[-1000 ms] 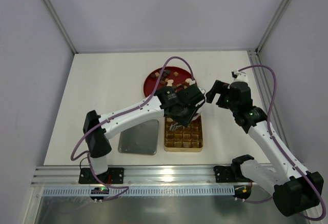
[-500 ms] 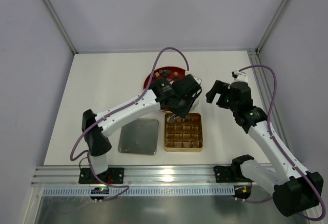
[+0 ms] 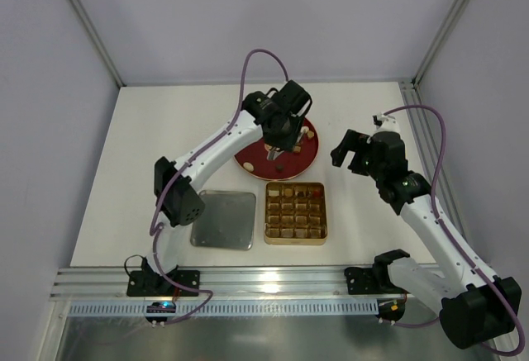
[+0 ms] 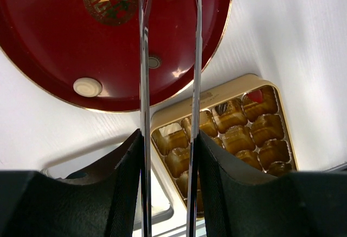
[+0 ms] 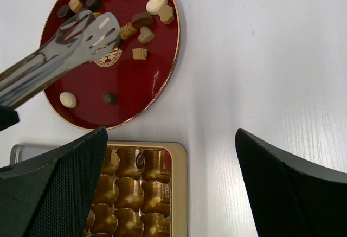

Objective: Pack the chocolate

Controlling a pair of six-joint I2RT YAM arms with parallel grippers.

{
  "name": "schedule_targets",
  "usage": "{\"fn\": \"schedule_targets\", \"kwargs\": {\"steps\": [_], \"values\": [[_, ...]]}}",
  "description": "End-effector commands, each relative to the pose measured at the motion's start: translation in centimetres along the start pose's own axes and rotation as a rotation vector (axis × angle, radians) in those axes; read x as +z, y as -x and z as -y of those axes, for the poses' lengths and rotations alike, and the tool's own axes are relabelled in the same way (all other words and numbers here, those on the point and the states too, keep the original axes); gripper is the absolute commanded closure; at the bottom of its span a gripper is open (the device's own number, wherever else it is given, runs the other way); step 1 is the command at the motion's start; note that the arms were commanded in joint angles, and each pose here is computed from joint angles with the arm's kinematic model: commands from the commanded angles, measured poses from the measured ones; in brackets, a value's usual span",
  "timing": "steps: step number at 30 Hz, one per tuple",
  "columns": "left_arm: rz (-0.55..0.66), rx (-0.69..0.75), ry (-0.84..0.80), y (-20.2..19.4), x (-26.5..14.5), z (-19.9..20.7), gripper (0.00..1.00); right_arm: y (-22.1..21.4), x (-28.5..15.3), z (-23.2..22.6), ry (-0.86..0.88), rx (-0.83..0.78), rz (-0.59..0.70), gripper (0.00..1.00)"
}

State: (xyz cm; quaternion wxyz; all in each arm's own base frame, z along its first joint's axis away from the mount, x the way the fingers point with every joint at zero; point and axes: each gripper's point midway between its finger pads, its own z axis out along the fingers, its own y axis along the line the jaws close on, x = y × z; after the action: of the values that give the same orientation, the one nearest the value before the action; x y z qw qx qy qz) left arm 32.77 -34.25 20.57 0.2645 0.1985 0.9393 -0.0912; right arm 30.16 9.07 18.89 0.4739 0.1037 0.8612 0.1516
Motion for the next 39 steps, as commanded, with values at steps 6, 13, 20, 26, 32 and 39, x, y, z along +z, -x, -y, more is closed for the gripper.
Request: {"fn": "schedule_targets", "kwargs": {"steps": [6,13,20,26,32,39], "values": [[-0.035,0.026,-0.002,0.3,1.7,-0.3,0.57,1.3,-0.2,-0.6,0.024,-0.004,0.032,0.00],[-0.063,0.033,-0.006,-0.2,3.0,-0.1,0.58,1.1,-0.1,-0.6,0.025,-0.001,0.030,0.00],[-0.088,0.039,0.002,-0.7,4.5,-0.1,0.58,1.0,-0.1,-0.5,0.026,0.000,0.029,0.00],[-0.099,0.036,0.003,-0.9,5.8,-0.1,0.58,1.0,0.0,-0.4,0.025,0.002,0.028,0.00],[-0.113,0.035,-0.006,-1.2,6.7,0.2,0.58,0.9,0.0,-0.3,0.025,0.002,0.028,0.00],[-0.120,0.031,-0.009,-1.2,7.0,0.3,0.59,0.9,0.0,-0.2,0.026,0.001,0.028,0.00]]}}
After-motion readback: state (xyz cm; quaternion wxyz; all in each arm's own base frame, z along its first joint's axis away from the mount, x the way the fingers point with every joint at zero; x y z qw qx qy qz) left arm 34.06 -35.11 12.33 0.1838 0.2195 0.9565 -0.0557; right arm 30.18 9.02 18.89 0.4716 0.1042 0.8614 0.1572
